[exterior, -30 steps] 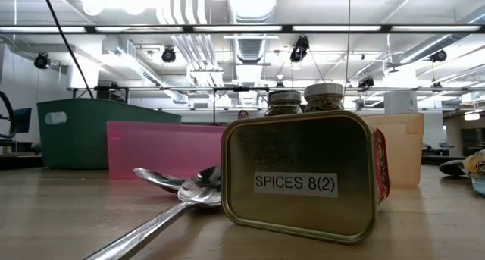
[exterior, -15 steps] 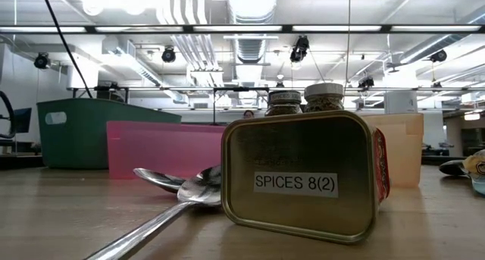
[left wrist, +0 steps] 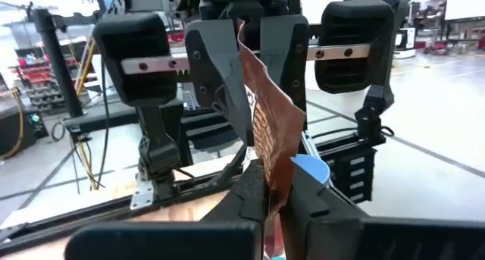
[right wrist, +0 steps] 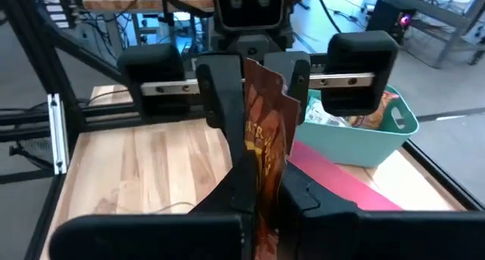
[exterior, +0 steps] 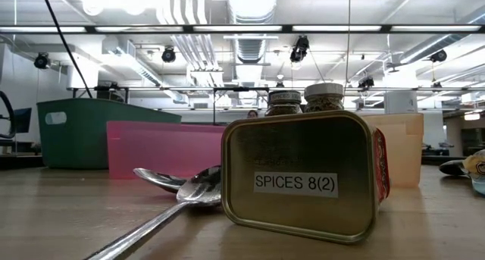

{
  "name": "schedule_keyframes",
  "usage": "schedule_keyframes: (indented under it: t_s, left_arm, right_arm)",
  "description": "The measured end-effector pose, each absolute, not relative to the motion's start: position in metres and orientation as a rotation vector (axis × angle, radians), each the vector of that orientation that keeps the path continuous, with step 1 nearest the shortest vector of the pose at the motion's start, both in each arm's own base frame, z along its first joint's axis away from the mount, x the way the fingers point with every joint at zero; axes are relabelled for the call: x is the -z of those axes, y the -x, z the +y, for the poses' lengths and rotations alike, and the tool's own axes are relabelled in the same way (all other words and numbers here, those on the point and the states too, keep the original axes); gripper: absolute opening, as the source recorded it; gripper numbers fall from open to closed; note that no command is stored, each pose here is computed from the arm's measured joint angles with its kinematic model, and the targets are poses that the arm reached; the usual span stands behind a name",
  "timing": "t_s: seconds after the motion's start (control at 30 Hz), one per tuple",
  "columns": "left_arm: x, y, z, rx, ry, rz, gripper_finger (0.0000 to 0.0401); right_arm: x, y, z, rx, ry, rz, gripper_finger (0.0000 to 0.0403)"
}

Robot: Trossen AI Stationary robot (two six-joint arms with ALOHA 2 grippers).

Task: Pick & Place Food Item
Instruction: Put the orange seasoning pack into the orange bin

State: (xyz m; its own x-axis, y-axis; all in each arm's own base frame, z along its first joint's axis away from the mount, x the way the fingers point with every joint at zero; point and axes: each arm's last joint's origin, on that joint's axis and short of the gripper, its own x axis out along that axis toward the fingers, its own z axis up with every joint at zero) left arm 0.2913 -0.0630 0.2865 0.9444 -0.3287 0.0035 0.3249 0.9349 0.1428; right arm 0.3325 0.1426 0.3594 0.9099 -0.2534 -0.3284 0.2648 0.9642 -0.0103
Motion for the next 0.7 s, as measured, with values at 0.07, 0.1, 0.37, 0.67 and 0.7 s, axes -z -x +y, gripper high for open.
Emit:
schedule_keyframes:
  t_s: [0.07, 0.1, 0.37, 0.67, 0.7]
  left_arm:
    - [-0.285, -0.291, -0.063, 0.345, -0.116, 0.000, 0.0008]
    - [-0.284, -0.292, -0.064, 0.349, -0.101, 0.023, 0.0007]
    - [-0.282, -0.295, -0.062, 0.291, -0.073, 0.342, 0.0003]
    - [-0.286, -0.301, -0.058, 0.231, -0.070, 0.419, 0.0001]
    - [-0.285, -0.302, -0.058, 0.221, -0.074, 0.435, 0.0001]
  right_arm:
    - [-0.359, -0.331, 0.143, 0.211, -0.015, 0.361, 0.0009]
    - [-0.358, -0.331, 0.143, 0.178, -0.008, 0.378, 0.0011]
    - [-0.364, -0.318, 0.131, 0.192, 0.026, 0.565, 0.0105]
    - [-0.374, -0.321, 0.105, 0.136, -0.156, 0.685, 0.0207]
    - [-0.373, -0.323, 0.102, 0.127, -0.171, 0.699, 0.0212]
